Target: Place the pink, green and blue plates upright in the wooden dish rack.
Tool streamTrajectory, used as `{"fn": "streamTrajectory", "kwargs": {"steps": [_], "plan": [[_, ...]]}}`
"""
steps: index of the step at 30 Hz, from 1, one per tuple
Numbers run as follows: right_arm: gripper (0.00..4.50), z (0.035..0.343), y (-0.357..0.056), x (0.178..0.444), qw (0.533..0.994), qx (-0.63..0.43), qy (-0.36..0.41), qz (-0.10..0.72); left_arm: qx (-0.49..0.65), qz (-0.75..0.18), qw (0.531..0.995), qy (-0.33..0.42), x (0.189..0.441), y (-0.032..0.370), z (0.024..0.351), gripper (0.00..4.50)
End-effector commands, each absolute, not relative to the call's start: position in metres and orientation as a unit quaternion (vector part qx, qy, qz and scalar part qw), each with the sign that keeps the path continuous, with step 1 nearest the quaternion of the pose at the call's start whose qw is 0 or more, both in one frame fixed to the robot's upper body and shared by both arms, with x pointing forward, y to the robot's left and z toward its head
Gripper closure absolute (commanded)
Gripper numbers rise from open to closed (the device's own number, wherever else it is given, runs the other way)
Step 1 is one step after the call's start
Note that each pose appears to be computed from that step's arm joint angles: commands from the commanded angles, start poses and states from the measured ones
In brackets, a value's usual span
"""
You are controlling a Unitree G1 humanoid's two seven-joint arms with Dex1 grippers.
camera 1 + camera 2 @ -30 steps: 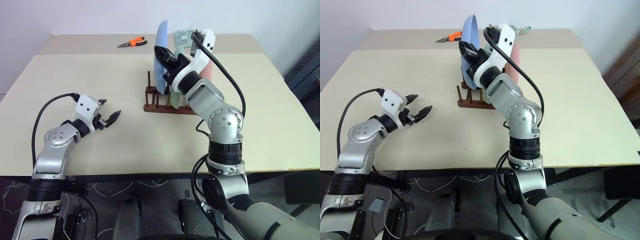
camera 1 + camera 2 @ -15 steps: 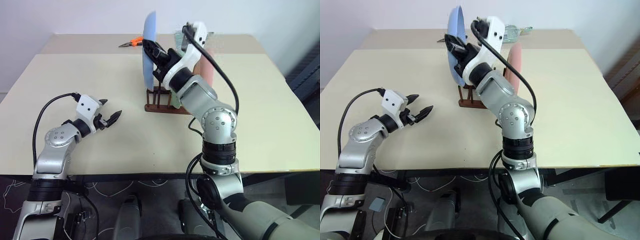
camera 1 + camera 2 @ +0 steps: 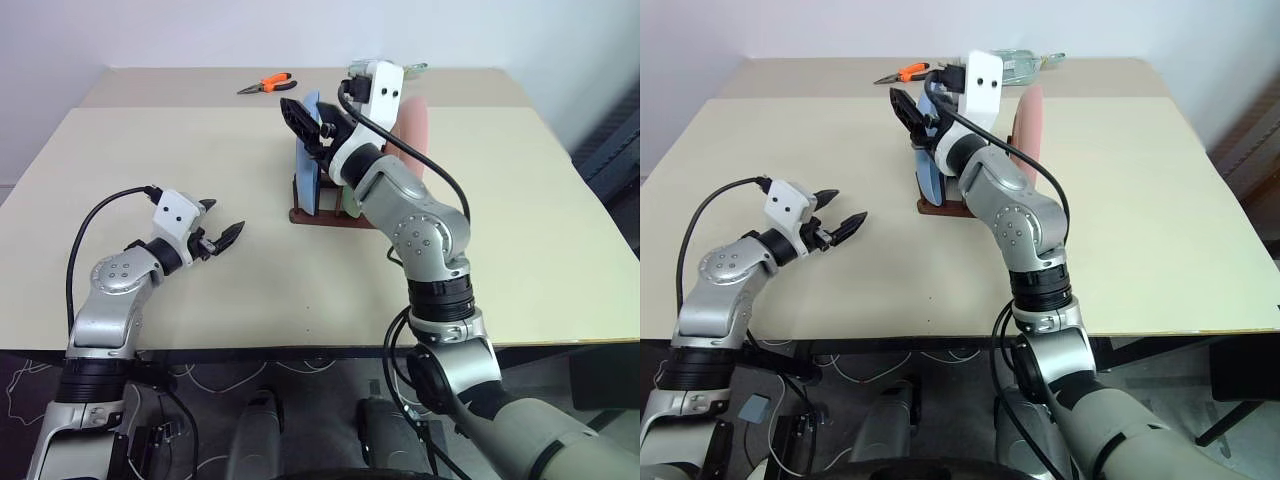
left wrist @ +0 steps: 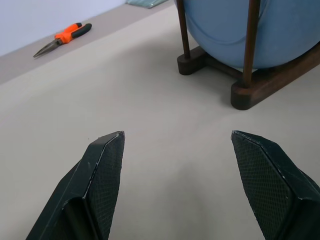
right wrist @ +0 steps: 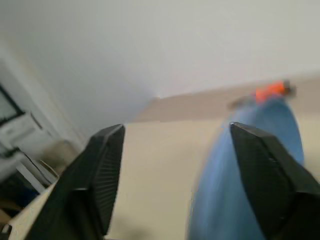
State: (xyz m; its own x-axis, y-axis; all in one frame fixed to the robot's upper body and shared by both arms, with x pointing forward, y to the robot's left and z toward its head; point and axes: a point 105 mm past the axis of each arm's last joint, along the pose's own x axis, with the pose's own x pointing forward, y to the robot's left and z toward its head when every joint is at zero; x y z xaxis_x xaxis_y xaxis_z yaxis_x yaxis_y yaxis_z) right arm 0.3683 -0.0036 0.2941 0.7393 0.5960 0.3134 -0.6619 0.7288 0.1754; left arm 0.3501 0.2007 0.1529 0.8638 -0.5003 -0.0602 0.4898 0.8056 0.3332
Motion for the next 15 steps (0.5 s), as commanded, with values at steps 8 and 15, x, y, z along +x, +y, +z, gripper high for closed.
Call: {"fn": "streamTrajectory", "kwargs": {"steps": [8,15], "plan": [[1.06,0.341,-0.103,0.302,0.887,-0.078,-0.278,0.361,0.181,-0.268,0.946,-0.022,0.343,0.198,0.156,0.99],[1.06,0.233,-0.243,0.308,0.956,-0.177,-0.048,0.229,0.186,-0.301,0.935,-0.003,0.341,0.182,0.139,0.99]]}}
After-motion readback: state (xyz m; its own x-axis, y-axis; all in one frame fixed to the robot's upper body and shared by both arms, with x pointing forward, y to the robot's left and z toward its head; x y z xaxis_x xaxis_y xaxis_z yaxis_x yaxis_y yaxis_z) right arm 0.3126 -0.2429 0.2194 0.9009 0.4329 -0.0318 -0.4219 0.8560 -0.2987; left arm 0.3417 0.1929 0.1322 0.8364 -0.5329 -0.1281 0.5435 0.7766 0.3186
